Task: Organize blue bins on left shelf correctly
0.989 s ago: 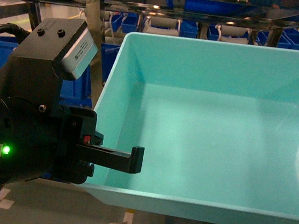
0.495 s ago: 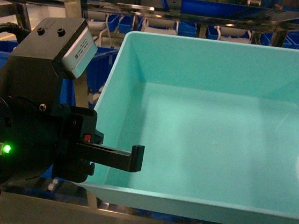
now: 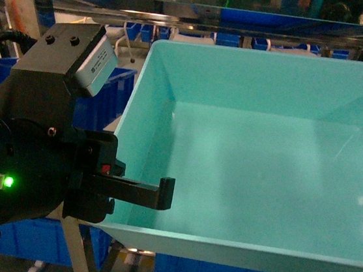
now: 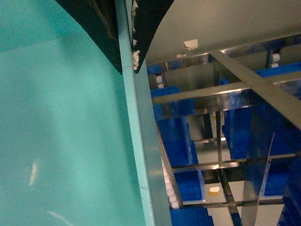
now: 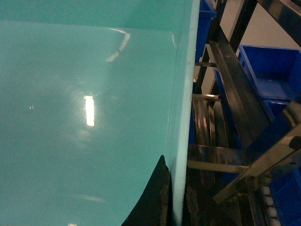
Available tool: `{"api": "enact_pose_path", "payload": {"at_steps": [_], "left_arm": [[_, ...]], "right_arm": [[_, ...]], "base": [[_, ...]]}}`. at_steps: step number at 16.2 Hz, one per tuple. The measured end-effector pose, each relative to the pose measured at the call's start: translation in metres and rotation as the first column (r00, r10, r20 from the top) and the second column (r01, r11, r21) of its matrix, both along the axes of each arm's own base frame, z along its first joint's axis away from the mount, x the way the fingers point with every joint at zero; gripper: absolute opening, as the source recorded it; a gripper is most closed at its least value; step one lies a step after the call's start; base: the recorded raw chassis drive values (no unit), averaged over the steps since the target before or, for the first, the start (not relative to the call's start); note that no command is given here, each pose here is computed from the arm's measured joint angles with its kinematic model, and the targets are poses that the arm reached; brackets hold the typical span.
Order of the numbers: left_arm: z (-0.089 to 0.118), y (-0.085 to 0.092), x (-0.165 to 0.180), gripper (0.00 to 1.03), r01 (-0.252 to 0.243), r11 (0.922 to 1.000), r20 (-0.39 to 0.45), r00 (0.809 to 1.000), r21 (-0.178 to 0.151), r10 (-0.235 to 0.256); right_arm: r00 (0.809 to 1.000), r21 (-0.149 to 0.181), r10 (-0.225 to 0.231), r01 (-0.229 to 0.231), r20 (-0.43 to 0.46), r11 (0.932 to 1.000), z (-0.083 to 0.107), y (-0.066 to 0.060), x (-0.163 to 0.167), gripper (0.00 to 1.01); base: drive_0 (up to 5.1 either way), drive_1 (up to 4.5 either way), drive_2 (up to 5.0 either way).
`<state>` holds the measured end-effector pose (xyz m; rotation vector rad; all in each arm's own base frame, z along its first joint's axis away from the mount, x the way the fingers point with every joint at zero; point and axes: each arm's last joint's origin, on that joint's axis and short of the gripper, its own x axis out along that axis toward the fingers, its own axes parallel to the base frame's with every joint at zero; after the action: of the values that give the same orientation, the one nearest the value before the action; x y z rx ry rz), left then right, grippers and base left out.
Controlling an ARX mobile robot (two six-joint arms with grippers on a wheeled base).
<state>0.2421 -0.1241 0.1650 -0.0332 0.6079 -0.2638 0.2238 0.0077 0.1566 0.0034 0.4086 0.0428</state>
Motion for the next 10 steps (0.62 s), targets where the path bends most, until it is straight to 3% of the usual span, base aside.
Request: {"api": "enact_pose_path", "payload": {"at_steps": [10], "left_arm": [[0.0004,-0.0002,0.0003,0.02,0.0,1.0,0.004,1.0,-0.002,0.0]], "right_arm": [[1.0,0.0,0.0,0.0,0.004,1.0,0.0004,0.0,0.0002,0.02]], "base": [[0.0,4.29,-4.3]]}}
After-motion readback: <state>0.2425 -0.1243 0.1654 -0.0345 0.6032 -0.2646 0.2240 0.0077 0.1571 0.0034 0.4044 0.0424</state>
